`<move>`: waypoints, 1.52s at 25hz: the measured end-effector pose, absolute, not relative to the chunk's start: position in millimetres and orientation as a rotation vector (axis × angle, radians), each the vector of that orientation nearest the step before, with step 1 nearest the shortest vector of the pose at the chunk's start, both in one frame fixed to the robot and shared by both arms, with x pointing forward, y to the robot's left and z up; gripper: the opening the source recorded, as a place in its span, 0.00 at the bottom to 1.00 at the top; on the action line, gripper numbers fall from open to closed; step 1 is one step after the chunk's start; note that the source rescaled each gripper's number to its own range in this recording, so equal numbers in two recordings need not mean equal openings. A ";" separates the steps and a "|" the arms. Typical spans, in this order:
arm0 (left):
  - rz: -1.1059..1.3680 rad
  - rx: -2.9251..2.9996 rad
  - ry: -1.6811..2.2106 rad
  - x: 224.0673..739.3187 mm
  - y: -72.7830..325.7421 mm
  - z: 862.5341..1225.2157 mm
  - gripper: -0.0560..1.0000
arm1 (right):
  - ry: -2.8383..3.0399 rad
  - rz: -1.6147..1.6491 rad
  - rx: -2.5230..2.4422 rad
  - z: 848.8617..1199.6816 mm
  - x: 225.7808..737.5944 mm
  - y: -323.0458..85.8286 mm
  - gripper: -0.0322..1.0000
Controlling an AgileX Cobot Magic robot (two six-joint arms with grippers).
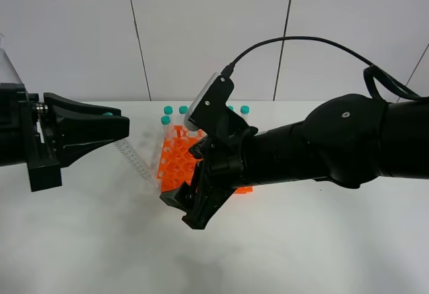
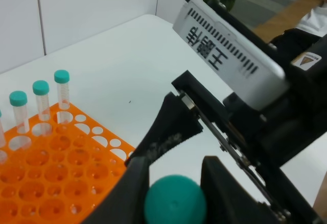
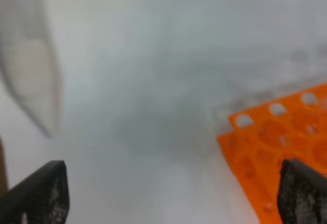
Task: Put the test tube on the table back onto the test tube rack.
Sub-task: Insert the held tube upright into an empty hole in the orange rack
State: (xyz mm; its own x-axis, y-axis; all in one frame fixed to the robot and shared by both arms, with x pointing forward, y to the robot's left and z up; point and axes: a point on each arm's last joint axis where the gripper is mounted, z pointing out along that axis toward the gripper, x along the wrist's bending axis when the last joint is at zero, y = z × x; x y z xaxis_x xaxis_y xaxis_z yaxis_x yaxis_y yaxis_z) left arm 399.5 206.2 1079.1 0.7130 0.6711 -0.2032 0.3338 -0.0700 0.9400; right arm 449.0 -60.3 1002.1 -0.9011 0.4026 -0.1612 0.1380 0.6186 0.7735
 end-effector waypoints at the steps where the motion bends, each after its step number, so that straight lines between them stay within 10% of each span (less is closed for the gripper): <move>1: 0.336 1.673 0.817 399.5 206.2 1079.1 0.06 | 2.520 1.153 0.448 1001.8 449.9 -61.1 1.00; 19: 0.337 1.673 0.816 399.5 206.2 1079.1 0.06 | 2.552 0.975 0.597 993.2 461.9 -81.9 0.99; 38: 0.337 1.673 0.817 399.6 206.2 1079.1 0.06 | 2.332 0.671 1.411 981.2 525.1 -219.5 0.99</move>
State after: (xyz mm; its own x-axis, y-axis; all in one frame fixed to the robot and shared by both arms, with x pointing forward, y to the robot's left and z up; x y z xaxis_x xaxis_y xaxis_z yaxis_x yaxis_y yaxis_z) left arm 399.6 206.2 1079.1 0.7131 0.6713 -0.2023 0.3331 -0.0706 0.9402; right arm 525.1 -219.5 981.2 -0.4532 0.8905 -0.0395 0.7335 0.3978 0.5511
